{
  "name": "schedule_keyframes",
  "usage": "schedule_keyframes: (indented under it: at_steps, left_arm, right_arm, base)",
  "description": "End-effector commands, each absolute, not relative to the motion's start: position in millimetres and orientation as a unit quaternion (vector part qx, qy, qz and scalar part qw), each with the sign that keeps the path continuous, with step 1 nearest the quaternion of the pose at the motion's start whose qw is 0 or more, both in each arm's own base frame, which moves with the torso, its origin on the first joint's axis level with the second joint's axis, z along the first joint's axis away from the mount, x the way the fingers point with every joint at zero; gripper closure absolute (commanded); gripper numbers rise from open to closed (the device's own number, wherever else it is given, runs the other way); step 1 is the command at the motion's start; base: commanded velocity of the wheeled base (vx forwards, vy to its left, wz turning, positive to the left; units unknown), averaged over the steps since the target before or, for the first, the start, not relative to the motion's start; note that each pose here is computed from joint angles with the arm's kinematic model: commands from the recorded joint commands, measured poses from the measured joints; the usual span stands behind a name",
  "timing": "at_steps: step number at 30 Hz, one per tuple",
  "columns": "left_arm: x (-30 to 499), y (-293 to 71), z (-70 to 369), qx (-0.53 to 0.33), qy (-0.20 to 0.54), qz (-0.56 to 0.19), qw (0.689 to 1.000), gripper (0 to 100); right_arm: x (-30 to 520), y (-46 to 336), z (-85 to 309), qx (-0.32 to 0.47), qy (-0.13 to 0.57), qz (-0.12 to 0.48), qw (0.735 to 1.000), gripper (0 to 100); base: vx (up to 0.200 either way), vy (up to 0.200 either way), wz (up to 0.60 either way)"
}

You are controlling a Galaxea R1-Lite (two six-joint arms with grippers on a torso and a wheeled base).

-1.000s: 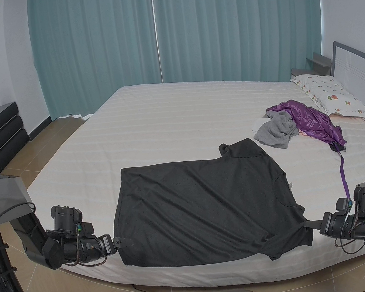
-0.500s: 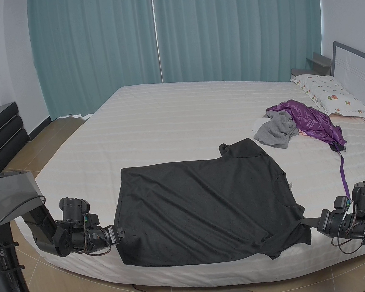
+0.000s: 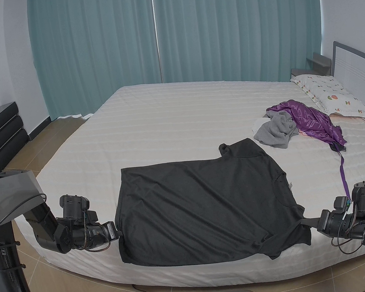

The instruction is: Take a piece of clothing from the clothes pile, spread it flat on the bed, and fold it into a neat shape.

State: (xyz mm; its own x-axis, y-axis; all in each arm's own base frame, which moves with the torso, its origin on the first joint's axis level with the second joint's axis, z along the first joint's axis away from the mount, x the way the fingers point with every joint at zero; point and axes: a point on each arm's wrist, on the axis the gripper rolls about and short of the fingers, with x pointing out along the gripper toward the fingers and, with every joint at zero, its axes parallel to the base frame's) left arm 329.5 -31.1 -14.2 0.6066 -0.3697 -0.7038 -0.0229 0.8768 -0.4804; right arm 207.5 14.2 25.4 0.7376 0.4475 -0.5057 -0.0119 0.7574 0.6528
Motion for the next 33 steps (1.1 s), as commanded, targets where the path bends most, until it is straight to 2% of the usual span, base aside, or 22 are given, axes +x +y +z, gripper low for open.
schedule_keyframes:
  at_steps: [1, 12, 18, 31, 32, 33]
  left_arm:
    - [332, -28, -7, -0.227, 0.419, -0.095, 0.874, 100]
    - [363, -23, 28, -0.274, 0.345, -0.077, 0.895, 100]
    - [378, -23, 35, -0.277, 0.338, -0.077, 0.896, 100]
    - [395, -21, -6, -0.285, 0.374, -0.061, 0.88, 100]
    - [395, -21, -7, -0.285, 0.376, -0.061, 0.88, 0]
    - [395, -21, -8, -0.286, 0.377, -0.06, 0.879, 0]
  right_arm:
    - [204, 14, 24, 0.323, 0.344, 0.129, 0.872, 100]
    - [209, 14, 32, 0.32, 0.304, 0.143, 0.886, 100]
    - [212, 14, 30, 0.321, 0.303, 0.142, 0.886, 100]
    - [216, 14, 13, 0.322, 0.321, 0.132, 0.881, 100]
    - [216, 14, 13, 0.322, 0.321, 0.131, 0.881, 100]
    - [216, 14, 13, 0.322, 0.322, 0.13, 0.881, 100]
  base:
    - [0.0, 0.0, 0.0]
    - [0.0, 0.0, 0.0]
    - [0.0, 0.0, 0.0]
    - [0.0, 0.0, 0.0]
    - [0.0, 0.0, 0.0]
    - [0.0, 0.0, 0.0]
